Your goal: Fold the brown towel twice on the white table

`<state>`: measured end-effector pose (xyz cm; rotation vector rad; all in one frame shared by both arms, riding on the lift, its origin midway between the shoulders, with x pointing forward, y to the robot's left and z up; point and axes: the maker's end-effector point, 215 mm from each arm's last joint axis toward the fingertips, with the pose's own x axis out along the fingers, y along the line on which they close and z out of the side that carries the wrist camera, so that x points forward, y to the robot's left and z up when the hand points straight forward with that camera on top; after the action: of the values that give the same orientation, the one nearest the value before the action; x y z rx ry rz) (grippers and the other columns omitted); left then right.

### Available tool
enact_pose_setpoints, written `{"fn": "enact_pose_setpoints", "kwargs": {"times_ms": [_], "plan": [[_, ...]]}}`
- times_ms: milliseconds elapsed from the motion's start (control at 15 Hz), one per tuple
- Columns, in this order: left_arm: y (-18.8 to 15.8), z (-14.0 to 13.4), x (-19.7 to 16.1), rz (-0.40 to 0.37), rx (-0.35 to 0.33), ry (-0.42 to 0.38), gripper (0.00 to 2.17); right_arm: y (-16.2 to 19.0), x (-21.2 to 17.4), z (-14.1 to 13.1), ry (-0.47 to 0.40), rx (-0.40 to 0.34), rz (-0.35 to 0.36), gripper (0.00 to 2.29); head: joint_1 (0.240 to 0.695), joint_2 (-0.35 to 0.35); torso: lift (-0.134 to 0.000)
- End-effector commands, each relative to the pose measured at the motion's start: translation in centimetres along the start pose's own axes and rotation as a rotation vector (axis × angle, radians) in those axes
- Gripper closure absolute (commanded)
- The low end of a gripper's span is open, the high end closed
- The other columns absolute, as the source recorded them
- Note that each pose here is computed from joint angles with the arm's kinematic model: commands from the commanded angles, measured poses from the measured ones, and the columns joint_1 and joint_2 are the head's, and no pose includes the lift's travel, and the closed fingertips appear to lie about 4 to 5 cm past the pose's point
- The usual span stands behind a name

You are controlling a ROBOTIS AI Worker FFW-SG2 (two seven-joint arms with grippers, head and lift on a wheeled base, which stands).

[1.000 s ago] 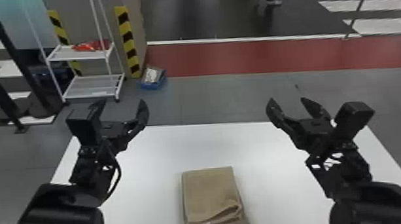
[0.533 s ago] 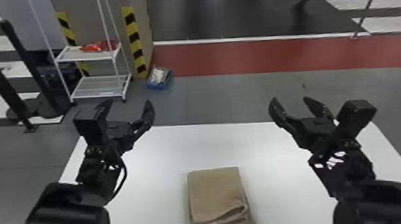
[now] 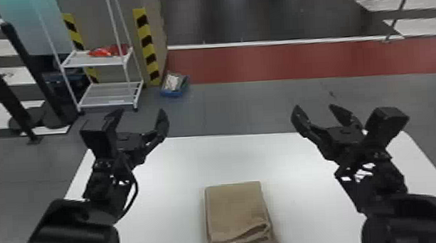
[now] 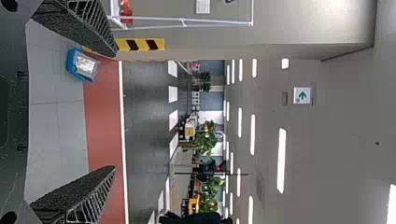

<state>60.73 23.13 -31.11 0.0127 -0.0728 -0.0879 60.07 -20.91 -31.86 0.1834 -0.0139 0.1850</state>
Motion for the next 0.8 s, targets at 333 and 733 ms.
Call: {"fn": "enact_pose_setpoints", "kwargs": {"times_ms": [333, 733], "plan": [[0.5, 0.3, 0.1, 0.002, 0.002, -0.006, 0.02, 1.6, 0.8, 0.4, -0.009, -0.012, 0.027, 0.07, 0.639, 0.03, 0.0], [1.0, 0.3, 0.0, 0.007, 0.005, -0.006, 0.02, 1.6, 0.9, 0.4, -0.013, -0.012, 0.009, 0.07, 0.637, 0.042, 0.0]]}}
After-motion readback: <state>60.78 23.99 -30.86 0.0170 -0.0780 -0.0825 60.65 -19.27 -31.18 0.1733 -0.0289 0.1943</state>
